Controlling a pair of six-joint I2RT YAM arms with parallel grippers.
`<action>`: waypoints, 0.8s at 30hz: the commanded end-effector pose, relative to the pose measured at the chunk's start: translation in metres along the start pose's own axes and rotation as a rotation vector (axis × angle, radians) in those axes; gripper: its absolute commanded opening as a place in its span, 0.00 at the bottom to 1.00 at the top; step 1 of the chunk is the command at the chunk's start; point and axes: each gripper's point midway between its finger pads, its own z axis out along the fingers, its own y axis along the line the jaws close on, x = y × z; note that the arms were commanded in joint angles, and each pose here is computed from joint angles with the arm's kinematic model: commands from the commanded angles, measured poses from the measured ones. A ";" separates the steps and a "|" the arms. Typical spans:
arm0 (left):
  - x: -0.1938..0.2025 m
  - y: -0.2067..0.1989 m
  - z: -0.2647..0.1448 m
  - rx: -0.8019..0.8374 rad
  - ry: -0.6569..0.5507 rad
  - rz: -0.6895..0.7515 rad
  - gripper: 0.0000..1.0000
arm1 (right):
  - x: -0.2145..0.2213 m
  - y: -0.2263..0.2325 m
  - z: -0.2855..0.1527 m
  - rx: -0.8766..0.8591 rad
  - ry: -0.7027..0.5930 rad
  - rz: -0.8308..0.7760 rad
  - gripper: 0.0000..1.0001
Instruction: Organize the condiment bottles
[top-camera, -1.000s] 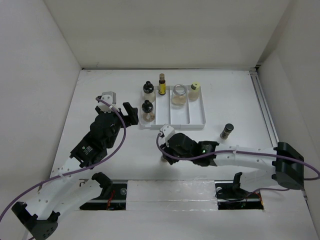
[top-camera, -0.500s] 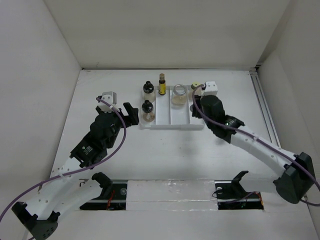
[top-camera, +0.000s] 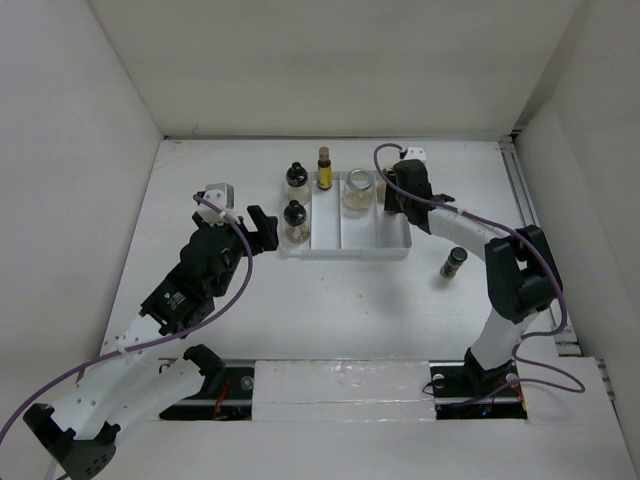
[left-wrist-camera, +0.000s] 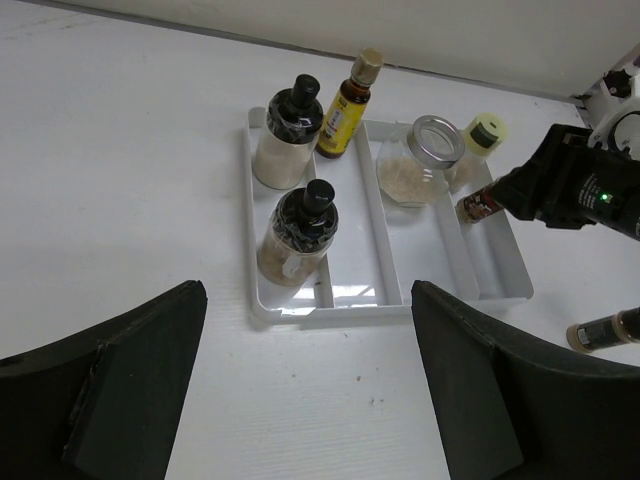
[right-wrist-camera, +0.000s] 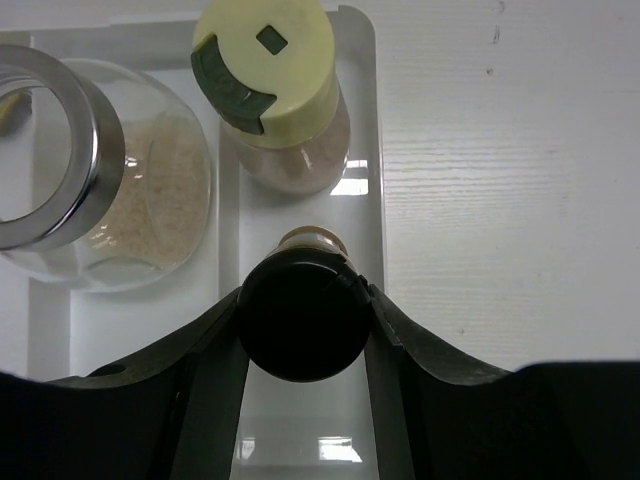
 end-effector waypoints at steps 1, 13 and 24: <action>-0.022 -0.007 -0.003 0.026 -0.057 -0.019 0.79 | -0.047 0.014 0.001 -0.052 -0.123 0.042 0.40; -0.022 -0.007 -0.003 0.026 -0.057 -0.019 0.79 | -0.052 0.017 0.003 -0.062 -0.123 0.043 0.71; -0.024 -0.011 -0.006 0.048 -0.060 -0.023 0.79 | -0.050 -0.046 -0.104 0.111 -0.241 0.222 0.74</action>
